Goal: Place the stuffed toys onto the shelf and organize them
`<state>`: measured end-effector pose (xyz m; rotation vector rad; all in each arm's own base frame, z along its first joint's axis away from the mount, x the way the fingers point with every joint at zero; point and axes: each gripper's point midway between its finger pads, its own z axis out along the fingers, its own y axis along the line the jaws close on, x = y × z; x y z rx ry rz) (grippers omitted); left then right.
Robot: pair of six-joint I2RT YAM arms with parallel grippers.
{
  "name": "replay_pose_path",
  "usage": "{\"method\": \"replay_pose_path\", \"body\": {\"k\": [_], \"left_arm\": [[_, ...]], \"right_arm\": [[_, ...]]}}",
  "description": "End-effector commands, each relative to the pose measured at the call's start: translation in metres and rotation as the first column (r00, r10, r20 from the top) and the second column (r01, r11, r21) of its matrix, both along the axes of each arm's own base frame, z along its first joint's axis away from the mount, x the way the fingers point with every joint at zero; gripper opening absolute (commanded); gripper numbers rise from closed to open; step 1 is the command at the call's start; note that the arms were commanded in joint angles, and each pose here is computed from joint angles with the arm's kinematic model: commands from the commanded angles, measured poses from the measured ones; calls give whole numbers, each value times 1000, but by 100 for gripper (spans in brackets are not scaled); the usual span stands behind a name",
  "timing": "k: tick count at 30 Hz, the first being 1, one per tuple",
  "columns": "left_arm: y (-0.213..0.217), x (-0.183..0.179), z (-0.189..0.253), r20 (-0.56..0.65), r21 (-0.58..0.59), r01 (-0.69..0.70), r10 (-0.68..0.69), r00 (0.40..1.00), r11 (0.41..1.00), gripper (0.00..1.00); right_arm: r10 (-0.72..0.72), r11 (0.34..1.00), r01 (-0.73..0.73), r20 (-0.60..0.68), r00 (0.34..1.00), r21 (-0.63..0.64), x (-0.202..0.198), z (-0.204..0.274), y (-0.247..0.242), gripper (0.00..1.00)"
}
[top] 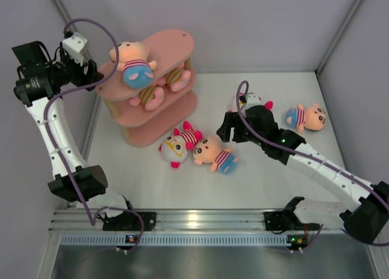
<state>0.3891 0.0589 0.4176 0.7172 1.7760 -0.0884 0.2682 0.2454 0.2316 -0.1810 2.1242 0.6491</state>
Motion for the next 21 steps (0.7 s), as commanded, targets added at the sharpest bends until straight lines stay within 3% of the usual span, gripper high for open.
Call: {"method": "replay_pose_path", "body": {"k": [1,14,21], "left_arm": [[-4,-10,23,63,21,-14,13,998,1000,72],[-26,-71,26,86,32,-59,56,995,998,74],[-42,-92,12,32,-66,-64,66,997,996,76]], "right_arm": [[-5,1000,4,-19,1000,-24,-5,-13,-17,75],[36,994,-61,-255,966,-89,-39,-128,-39,76],[134,989,-114,-235,963,95,-25,-155,-12,76]]}}
